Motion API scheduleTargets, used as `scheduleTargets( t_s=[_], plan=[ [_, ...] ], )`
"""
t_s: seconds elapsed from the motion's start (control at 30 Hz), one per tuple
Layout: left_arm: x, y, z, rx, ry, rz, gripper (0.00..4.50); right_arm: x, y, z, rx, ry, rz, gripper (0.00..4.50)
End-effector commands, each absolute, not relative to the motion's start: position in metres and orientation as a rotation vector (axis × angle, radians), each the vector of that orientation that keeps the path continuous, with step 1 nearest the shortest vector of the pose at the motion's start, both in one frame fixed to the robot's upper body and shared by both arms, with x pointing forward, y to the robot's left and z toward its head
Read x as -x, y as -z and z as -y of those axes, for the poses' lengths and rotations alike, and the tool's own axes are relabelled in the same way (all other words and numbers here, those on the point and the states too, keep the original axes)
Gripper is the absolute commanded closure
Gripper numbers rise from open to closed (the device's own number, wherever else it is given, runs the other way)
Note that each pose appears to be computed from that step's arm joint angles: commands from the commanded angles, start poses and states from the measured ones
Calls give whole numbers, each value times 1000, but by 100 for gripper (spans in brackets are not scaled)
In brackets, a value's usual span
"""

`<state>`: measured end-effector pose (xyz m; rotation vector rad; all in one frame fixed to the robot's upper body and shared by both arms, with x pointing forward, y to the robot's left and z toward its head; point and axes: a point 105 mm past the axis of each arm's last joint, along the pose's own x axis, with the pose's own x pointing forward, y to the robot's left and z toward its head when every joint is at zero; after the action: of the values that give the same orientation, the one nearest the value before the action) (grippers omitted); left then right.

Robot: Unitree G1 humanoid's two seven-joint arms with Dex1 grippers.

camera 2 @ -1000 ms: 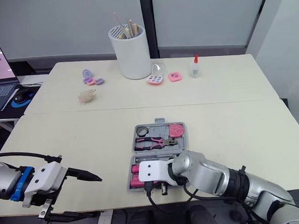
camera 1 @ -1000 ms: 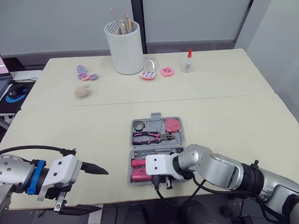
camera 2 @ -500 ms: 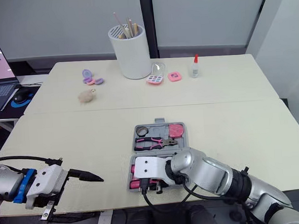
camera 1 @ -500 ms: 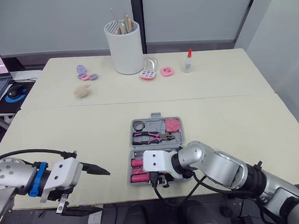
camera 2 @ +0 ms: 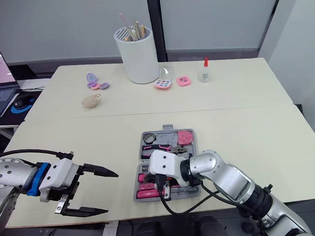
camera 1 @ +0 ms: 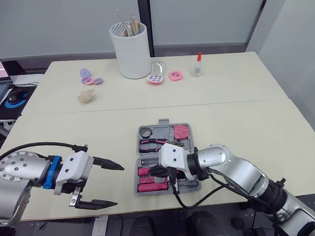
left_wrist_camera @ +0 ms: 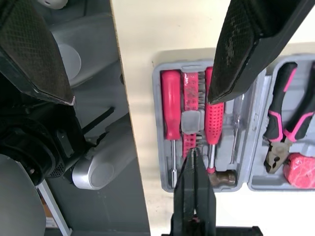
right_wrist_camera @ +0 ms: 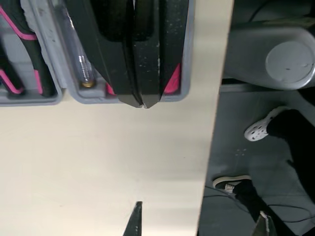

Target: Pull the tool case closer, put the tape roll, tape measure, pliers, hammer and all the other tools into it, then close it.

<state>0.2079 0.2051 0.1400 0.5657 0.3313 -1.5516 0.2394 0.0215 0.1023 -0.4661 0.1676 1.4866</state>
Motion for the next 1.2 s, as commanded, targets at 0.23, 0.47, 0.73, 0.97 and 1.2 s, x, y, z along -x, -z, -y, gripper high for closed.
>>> scheduleTargets(
  t_s=[0.23,0.47,0.73,0.97,1.2],
  plan=[
    [-206,-142,-204,-620,1559,-322,0,-236,-77,-21,517,-1542,-174,448],
    [-205,-142,-200,-618,1536,-314,0,-232,-56,-12,553,-1580,-224,448],
    [-203,-141,-200,-609,1503,-317,0,-239,-32,1,600,-1565,-281,448],
    [-204,-139,-200,-607,1475,-311,0,-243,-39,1,592,-1572,-253,448],
    [-216,-142,-203,-599,1379,-280,0,-260,-100,8,520,-1531,-134,448]
  ],
)
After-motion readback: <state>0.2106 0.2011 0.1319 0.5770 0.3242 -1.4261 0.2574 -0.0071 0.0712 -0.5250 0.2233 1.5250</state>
